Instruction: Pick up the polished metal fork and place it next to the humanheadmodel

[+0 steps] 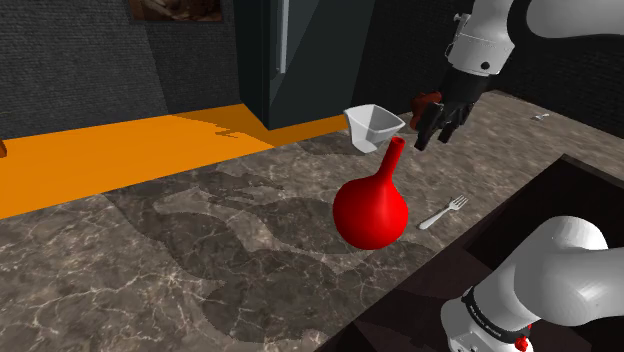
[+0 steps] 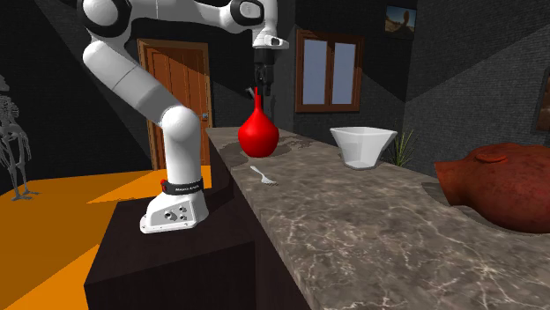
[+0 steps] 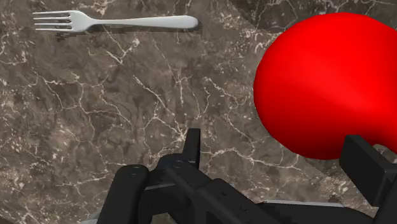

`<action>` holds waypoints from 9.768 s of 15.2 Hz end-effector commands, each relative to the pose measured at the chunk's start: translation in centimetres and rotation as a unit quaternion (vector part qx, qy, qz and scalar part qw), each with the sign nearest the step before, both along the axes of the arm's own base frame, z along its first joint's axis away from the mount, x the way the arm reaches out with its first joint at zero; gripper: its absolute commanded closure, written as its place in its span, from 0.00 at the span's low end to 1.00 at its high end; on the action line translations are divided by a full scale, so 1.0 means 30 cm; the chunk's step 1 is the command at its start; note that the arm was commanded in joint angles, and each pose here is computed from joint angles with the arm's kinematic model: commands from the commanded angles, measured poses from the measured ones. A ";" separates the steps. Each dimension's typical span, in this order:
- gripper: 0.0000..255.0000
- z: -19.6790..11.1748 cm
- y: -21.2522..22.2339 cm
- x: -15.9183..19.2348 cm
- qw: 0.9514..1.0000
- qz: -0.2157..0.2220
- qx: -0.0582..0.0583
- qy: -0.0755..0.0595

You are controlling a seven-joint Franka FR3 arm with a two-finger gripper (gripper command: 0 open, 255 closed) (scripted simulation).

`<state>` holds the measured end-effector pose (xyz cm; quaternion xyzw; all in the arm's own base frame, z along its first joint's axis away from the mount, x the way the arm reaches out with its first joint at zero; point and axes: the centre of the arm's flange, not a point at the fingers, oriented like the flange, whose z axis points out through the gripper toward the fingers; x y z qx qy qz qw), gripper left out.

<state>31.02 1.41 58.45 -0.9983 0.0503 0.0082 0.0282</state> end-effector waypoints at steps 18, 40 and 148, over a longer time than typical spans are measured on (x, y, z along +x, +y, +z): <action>0.00 -0.496 -0.406 -0.301 0.895 0.444 -0.027 -0.007; 0.00 -0.846 -0.656 -0.288 0.783 0.620 -0.037 -0.010; 1.00 -0.594 -1.434 0.301 0.783 0.620 -0.037 -0.010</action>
